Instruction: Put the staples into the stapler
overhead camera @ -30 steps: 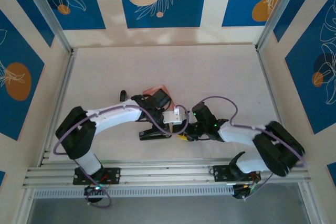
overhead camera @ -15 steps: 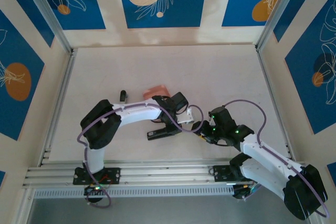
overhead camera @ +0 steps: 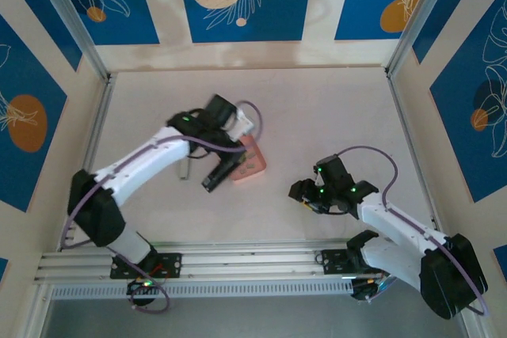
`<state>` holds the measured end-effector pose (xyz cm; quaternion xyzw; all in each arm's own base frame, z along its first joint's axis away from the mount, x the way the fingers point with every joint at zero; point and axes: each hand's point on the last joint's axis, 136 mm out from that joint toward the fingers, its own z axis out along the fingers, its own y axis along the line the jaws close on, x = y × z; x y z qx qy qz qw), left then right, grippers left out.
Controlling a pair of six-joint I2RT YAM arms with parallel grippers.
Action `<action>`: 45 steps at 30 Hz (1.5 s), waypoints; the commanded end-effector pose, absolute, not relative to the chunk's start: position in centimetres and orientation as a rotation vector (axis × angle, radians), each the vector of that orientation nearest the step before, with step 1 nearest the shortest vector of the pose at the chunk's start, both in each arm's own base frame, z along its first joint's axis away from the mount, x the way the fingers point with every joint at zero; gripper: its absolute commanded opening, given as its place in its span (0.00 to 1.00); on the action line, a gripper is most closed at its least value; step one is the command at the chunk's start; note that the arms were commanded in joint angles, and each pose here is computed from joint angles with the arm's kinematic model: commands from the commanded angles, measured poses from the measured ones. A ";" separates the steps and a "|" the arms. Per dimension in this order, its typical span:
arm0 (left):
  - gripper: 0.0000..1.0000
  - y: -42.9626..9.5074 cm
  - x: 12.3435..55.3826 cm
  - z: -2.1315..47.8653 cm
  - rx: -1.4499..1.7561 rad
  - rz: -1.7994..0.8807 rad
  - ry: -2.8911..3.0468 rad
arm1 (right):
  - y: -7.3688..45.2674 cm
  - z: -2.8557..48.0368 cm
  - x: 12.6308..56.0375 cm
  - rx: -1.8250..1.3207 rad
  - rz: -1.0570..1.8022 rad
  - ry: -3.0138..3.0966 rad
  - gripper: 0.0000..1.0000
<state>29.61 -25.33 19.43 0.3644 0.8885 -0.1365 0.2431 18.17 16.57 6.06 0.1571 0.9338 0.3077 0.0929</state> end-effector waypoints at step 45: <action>1.00 -1.6 36.2 12.2 0.070 0.068 1.780 | 5.6 13.3 38.3 -0.100 0.268 2.026 0.99</action>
